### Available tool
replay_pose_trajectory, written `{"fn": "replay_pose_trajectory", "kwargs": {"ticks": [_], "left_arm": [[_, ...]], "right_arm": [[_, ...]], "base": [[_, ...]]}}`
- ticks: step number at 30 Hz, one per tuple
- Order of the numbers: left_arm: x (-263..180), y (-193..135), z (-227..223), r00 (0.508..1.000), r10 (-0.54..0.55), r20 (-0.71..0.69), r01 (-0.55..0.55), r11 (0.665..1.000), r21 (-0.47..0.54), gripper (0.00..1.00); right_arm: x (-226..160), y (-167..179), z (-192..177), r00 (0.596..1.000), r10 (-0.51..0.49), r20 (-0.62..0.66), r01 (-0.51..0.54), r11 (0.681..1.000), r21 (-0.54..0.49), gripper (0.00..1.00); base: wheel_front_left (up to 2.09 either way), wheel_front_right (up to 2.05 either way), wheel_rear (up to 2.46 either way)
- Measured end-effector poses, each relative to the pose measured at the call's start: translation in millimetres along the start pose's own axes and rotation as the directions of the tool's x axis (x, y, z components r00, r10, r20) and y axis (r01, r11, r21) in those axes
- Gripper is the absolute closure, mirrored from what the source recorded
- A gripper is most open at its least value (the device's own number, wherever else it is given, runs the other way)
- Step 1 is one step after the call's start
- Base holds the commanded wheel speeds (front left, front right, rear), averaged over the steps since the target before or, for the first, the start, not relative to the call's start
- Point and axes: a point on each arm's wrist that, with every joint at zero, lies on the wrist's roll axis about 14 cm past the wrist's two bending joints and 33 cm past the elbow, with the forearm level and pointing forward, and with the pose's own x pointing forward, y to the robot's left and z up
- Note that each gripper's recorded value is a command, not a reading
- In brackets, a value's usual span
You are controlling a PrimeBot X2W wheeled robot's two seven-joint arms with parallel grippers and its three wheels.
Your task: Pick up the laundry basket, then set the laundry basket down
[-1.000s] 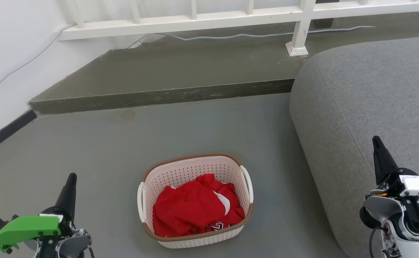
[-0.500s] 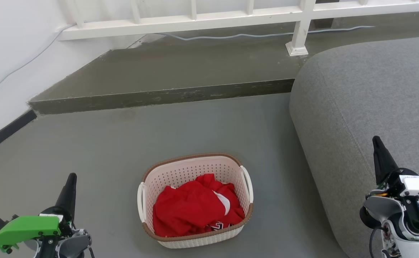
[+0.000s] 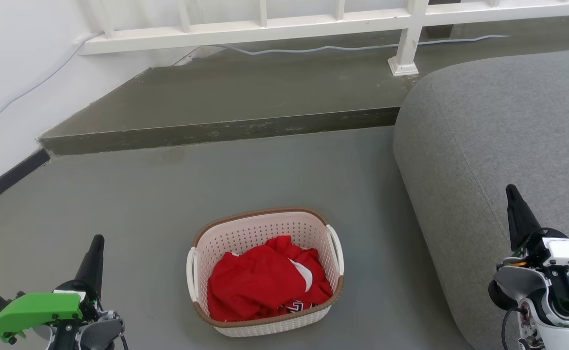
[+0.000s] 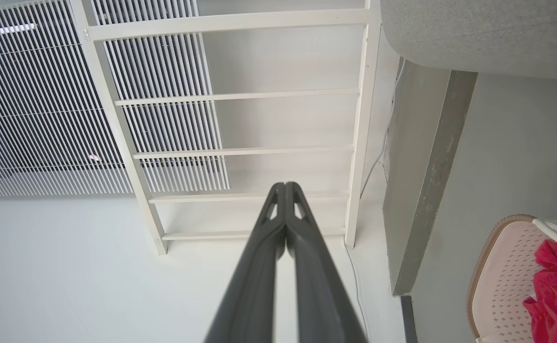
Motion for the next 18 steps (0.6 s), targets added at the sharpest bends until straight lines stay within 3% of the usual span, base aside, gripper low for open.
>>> {"fn": "replay_pose_trajectory", "kwargs": {"ticks": [18], "left_arm": [[0.0, 0.0, 0.0, 1.000, 0.000, 0.000, 0.000, 1.000, 0.000, 1.00]], "right_arm": [[0.0, 0.0, -0.1, 1.000, 0.000, -0.001, 0.000, 1.000, 0.000, 1.00]], "base": [[0.00, 0.00, 0.00]]}}
